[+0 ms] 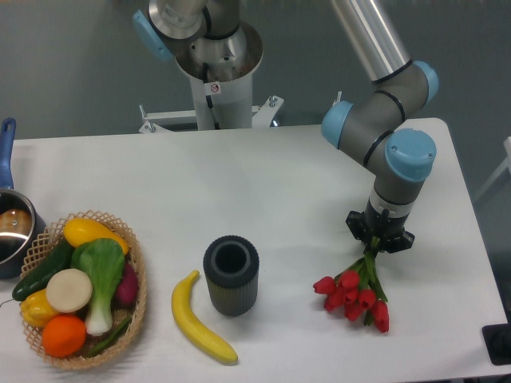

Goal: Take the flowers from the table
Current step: 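Lift the gripped red tulips up off the table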

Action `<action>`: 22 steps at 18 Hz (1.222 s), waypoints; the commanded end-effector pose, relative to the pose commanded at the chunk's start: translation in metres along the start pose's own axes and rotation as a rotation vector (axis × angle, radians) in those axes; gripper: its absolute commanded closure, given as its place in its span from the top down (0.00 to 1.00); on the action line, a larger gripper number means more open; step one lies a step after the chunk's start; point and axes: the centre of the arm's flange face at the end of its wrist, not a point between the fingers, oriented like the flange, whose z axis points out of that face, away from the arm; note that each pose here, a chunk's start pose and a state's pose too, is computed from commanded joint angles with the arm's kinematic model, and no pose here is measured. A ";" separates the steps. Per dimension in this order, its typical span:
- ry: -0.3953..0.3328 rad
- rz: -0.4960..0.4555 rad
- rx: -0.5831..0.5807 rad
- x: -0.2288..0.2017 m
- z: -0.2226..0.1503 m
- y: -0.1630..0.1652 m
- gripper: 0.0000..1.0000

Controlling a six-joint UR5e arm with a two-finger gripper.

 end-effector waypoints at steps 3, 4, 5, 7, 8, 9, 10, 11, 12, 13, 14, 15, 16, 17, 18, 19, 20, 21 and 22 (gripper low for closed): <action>-0.038 0.011 0.017 -0.004 -0.023 -0.009 0.22; -0.059 0.014 0.030 -0.005 -0.037 -0.012 0.22; -0.071 0.016 0.046 -0.004 -0.048 -0.014 0.22; -0.094 0.013 0.139 0.000 -0.084 -0.023 0.22; -0.093 0.005 0.184 0.001 -0.095 -0.026 0.22; -0.089 0.000 0.236 0.003 -0.106 -0.030 0.22; -0.084 -0.009 0.287 0.005 -0.117 -0.034 0.22; -0.080 -0.020 0.337 0.004 -0.129 -0.035 0.22; -0.075 -0.030 0.388 0.004 -0.141 -0.035 0.22; -0.068 -0.034 0.442 0.005 -0.152 -0.037 0.23; -0.058 -0.032 0.490 0.007 -0.161 -0.038 0.23; -0.044 -0.034 0.537 0.008 -0.166 -0.039 0.23; -0.029 -0.028 0.583 0.009 -0.172 -0.041 0.23; -0.021 -0.025 0.629 0.010 -0.180 -0.042 0.23; -0.011 -0.024 0.673 0.010 -0.187 -0.041 0.23; 0.002 -0.020 0.718 0.011 -0.194 -0.041 0.23; 0.012 -0.021 0.763 0.010 -0.200 -0.039 0.23; 0.027 -0.027 0.804 0.009 -0.205 -0.037 0.23; 0.039 -0.046 0.832 0.007 -0.208 -0.033 0.23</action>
